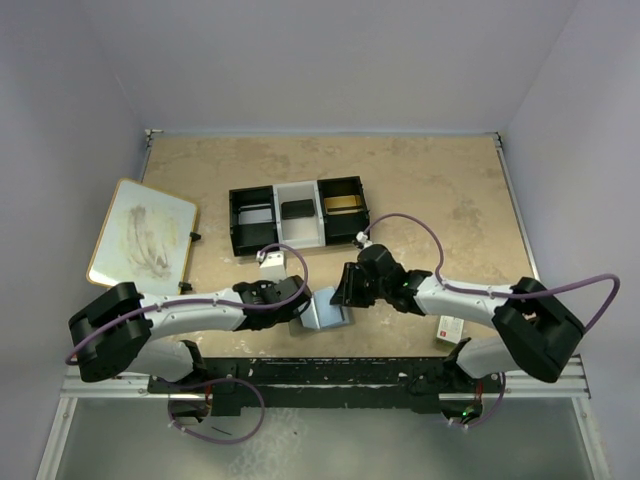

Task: Take the credit cards out of the card holder
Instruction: Remove the credit card from the card holder.

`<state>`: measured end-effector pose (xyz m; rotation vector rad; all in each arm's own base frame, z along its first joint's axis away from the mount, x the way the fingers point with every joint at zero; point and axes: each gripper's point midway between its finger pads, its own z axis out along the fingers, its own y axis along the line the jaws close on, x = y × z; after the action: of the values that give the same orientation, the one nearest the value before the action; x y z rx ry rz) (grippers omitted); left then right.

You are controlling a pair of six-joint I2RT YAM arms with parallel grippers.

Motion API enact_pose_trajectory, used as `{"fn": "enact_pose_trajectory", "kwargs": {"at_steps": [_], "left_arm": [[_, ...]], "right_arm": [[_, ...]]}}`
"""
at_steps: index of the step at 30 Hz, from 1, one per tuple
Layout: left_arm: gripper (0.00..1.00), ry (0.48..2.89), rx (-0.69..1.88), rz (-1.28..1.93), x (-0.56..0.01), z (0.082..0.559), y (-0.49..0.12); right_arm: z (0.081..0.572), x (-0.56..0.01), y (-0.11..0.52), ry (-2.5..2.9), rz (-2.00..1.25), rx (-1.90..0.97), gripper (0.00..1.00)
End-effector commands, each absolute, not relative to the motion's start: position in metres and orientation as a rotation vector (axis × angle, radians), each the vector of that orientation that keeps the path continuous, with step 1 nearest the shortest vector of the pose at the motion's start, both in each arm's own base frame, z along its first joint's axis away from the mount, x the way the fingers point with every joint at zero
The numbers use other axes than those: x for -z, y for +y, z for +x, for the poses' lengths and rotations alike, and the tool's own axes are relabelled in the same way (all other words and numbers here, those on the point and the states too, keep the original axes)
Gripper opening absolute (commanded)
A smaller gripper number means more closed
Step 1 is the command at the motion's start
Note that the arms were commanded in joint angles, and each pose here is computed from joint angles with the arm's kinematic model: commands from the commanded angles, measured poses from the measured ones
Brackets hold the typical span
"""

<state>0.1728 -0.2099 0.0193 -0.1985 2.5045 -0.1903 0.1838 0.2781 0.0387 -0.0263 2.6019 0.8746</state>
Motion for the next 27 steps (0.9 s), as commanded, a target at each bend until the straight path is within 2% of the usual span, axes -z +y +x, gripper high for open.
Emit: {"fn": "enact_pose_trajectory", "kwargs": {"at_steps": [1,15,27], "left_arm": [[0.00,2.479,0.247,-0.196,-0.033,0.181,-0.225],[0.00,2.478,0.244,-0.192,-0.034,0.181,-0.225],[0.00,2.469,0.241,-0.197,-0.036,0.182,-0.222]], "right_arm": [[0.184,-0.064,0.291,2.520,-0.062,-1.016,0.32],[0.183,-0.068,0.307,2.483,-0.055,-1.142,0.28],[0.177,-0.076,0.321,2.456,-0.108,-1.270,0.33]]}}
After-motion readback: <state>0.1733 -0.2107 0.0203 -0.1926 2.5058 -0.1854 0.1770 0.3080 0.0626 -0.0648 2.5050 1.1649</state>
